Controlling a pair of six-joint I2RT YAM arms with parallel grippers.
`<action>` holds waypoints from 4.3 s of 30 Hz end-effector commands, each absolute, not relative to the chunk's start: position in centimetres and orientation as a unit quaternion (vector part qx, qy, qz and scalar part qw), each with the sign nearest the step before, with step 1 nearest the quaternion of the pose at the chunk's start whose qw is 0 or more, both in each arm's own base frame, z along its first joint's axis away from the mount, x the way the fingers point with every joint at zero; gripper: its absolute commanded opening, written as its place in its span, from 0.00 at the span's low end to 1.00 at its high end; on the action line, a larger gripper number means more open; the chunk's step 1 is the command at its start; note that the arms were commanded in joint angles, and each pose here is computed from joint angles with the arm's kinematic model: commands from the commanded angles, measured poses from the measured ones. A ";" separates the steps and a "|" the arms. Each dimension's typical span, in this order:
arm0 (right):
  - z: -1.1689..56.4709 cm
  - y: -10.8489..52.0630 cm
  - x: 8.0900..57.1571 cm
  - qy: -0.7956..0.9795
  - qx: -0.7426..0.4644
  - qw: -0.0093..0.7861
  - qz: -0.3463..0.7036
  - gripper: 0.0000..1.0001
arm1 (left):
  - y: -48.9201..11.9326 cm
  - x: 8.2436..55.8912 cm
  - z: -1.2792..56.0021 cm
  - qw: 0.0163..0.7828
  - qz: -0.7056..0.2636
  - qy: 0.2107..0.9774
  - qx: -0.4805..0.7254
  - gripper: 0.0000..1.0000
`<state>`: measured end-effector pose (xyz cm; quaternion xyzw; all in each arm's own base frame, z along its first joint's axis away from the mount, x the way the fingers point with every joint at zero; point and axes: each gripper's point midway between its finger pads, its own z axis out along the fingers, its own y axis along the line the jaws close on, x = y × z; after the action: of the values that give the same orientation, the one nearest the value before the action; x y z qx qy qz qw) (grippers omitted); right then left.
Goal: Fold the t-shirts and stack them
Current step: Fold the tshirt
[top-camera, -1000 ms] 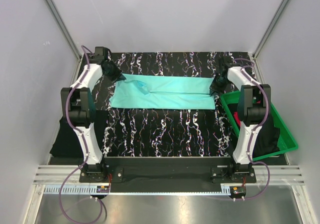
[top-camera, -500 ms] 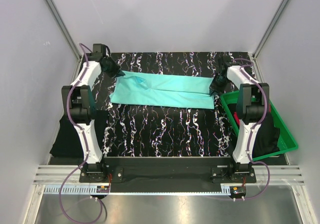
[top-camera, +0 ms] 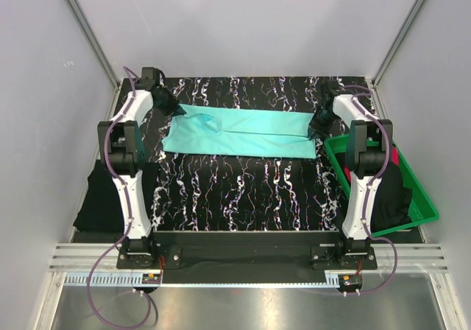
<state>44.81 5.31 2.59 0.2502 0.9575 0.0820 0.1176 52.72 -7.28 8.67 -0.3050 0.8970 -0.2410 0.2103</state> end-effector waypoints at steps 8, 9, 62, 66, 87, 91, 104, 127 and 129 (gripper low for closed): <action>9.2 3.2 49.6 0.948 0.228 0.211 0.071 0.48 | -5.9 56.3 15.6 0.325 -0.232 0.888 -0.228 0.53; 10.0 3.0 49.3 0.948 0.222 0.219 0.067 0.51 | -5.6 55.9 16.4 0.332 -0.225 0.888 -0.225 0.54; 3.3 5.5 45.0 0.965 0.214 0.121 0.093 0.33 | -22.2 54.5 9.8 0.245 -0.381 0.884 -0.119 0.36; 3.1 5.1 44.3 0.968 0.207 0.116 0.085 0.36 | -20.8 53.8 17.0 0.304 -0.360 0.877 -0.098 0.47; 0.4 7.5 34.6 0.980 0.160 0.064 0.097 0.39 | -10.2 39.0 7.4 0.176 -0.174 0.920 -0.305 0.47; 0.9 8.2 32.7 0.983 0.147 0.061 0.096 0.39 | -9.2 42.5 5.9 0.189 -0.144 0.923 -0.302 0.45; 1.1 9.3 30.2 0.986 0.121 0.047 0.103 0.41 | -10.2 40.9 11.8 0.251 -0.199 0.902 -0.291 0.56; 1.6 16.9 27.4 0.990 0.042 0.012 0.131 0.56 | -13.5 57.9 3.2 0.241 -0.252 0.916 -0.200 0.57; 1.8 19.1 26.9 0.989 0.022 0.004 0.146 0.56 | -14.1 60.1 4.7 0.266 -0.275 0.907 -0.175 0.57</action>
<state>27.82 16.24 1.68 0.0382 0.9913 0.1229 0.0277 57.77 -13.63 3.80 -0.2249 0.9124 -0.2423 0.2415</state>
